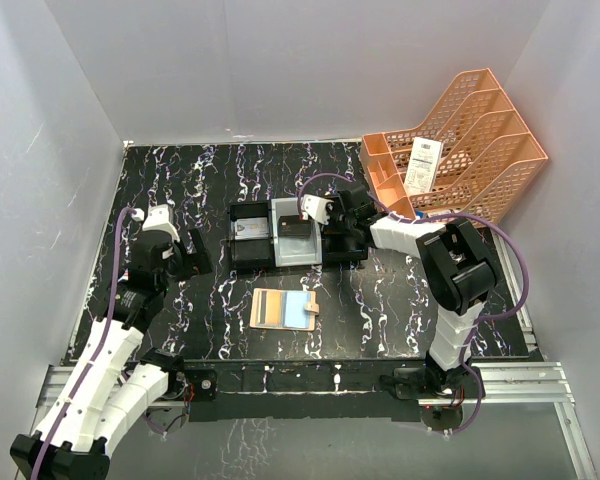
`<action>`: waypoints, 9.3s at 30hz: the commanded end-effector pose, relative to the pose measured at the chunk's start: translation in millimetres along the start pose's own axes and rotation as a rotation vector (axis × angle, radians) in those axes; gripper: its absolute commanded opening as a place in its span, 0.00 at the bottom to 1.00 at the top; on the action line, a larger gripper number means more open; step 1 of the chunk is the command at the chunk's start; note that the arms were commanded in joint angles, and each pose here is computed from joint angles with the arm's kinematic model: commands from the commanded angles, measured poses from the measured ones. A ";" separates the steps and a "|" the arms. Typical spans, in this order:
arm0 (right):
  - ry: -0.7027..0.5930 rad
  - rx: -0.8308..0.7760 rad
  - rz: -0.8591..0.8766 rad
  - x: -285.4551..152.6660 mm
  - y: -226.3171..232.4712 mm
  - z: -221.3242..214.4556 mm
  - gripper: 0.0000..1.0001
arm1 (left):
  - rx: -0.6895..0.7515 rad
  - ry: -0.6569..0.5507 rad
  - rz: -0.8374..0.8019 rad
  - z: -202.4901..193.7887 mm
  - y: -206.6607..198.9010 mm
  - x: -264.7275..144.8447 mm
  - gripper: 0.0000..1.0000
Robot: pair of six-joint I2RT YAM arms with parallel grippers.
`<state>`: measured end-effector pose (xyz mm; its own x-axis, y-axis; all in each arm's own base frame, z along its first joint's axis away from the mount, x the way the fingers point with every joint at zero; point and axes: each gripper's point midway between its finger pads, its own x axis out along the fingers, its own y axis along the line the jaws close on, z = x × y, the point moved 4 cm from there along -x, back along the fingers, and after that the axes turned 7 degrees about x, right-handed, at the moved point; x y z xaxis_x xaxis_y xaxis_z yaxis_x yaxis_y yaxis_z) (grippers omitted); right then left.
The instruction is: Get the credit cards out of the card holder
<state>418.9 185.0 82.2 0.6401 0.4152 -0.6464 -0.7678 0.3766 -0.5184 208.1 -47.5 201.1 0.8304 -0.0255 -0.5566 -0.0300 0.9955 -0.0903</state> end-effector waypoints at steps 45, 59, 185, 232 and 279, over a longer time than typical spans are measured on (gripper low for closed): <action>-0.396 0.356 -0.204 -105.1 -62.3 94.0 0.37 | 0.024 0.030 -0.080 -2.4 -11.1 7.2 0.99; -0.534 1.267 -0.383 -203.9 -77.0 106.5 0.98 | 0.013 0.008 -0.065 0.3 -8.7 3.8 0.99; 0.093 1.840 0.568 -97.3 228.2 120.7 0.00 | -0.042 0.695 -0.402 -168.1 -109.6 35.2 0.03; 0.246 1.867 0.520 -84.2 242.6 82.7 0.22 | -0.025 0.761 -0.425 -176.2 -122.2 43.3 0.16; 0.215 1.832 0.513 -85.0 243.6 85.7 0.22 | 0.017 0.770 -0.350 -181.8 -106.0 38.3 0.08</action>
<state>177.2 311.4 55.3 0.2588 0.7253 -0.6380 0.2294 0.5954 0.7700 158.0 -186.9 55.2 0.2296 -0.4530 -0.8615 0.1858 0.8892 -0.4181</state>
